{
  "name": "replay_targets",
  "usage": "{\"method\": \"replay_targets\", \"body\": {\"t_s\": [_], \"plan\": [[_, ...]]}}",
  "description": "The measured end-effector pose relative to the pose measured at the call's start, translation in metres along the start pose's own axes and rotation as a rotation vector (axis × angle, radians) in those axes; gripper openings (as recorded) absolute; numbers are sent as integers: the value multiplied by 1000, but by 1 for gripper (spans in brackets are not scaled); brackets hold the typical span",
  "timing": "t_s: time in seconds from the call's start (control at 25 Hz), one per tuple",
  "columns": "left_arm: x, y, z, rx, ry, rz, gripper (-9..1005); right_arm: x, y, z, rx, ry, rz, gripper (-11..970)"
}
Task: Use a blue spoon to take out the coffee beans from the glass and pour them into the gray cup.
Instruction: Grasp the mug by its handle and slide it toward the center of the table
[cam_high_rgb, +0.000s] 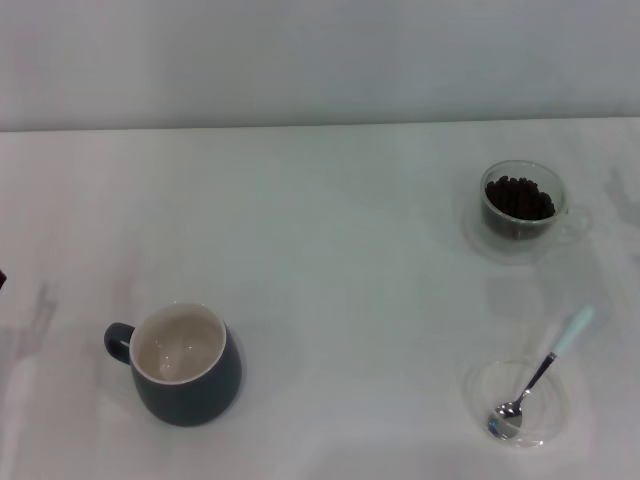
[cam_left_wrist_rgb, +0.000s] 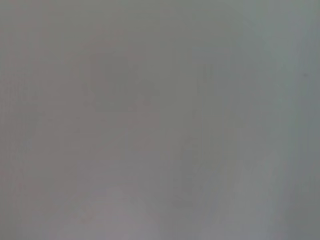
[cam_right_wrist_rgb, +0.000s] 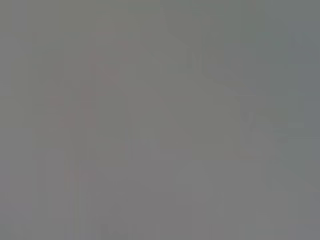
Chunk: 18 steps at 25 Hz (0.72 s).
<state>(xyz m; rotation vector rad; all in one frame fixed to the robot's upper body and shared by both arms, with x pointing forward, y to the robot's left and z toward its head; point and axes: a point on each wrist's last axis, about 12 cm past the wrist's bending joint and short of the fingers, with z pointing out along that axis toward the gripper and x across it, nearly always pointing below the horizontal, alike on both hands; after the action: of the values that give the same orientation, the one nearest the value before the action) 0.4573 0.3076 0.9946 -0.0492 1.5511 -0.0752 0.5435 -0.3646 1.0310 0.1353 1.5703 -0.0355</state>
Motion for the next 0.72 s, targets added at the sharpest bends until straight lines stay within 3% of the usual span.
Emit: {"method": "replay_targets", "body": {"t_s": [0.36,0.72], "plan": [[-1,3,-11,-8,-23,2,887,3,0,-3,-10,12,-7,871],[10,-2,-46,90,25,24,888,0,-3,-2,2,-1,-7,871]]}}
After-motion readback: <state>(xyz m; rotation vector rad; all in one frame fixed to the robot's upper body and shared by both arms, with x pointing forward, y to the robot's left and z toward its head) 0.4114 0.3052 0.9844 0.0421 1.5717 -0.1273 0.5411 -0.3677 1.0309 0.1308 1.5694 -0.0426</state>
